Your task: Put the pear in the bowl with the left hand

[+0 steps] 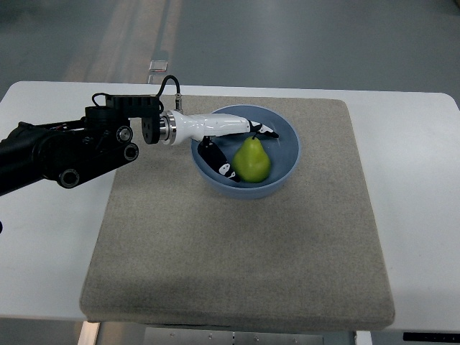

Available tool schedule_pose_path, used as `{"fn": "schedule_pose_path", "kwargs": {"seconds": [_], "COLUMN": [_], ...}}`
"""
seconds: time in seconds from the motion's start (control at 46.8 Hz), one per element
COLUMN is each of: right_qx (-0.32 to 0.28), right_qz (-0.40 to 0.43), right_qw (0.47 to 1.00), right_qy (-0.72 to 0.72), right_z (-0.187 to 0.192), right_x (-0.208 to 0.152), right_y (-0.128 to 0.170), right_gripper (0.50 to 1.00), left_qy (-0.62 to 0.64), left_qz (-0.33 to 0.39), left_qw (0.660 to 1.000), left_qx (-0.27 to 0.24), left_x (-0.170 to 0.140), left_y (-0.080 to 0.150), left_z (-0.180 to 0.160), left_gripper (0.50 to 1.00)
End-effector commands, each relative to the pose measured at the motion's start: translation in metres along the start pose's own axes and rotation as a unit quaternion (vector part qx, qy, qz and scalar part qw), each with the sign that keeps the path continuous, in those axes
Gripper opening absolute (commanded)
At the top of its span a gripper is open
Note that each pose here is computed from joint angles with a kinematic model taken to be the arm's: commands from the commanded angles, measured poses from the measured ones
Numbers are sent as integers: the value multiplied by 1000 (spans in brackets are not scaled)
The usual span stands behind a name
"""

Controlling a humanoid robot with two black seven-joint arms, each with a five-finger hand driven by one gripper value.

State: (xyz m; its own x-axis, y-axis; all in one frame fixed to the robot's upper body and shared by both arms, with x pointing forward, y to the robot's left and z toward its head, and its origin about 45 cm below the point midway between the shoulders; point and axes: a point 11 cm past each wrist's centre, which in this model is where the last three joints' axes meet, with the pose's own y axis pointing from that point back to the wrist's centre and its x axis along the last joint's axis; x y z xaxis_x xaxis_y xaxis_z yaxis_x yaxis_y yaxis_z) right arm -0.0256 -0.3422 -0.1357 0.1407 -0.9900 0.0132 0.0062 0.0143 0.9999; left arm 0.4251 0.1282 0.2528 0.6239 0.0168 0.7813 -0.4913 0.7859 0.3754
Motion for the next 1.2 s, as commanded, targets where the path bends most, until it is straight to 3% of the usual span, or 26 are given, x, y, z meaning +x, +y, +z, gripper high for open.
{"fn": "schedule_pose_path", "kwargs": {"seconds": [0.0, 0.299, 0.577, 0.812, 1.175], "right_qx": [0, 0, -1, 0, 0], "right_qz": [0, 0, 0, 0, 0], "right_qw": [1000, 1000, 1000, 1000, 1000], "right_qy": [0, 0, 0, 0, 0], "right_z": [0, 0, 0, 0, 0], "right_x": [0, 0, 0, 0, 0], "right_y": [0, 0, 0, 0, 0], "right_gripper": [926, 926, 926, 926, 926], "left_qy": [2, 1, 12, 58, 178], "left_qz": [2, 18, 104, 174, 263], "left_qw": [1000, 1000, 994, 983, 944], "left_qx": [0, -7, -31, 19, 84], "left_x": [1, 14, 73, 105, 122], "left_y": [0, 0, 12, 36, 76], "left_z": [0, 5, 21, -21, -88], "left_gripper": [975, 992, 992, 992, 992]}}
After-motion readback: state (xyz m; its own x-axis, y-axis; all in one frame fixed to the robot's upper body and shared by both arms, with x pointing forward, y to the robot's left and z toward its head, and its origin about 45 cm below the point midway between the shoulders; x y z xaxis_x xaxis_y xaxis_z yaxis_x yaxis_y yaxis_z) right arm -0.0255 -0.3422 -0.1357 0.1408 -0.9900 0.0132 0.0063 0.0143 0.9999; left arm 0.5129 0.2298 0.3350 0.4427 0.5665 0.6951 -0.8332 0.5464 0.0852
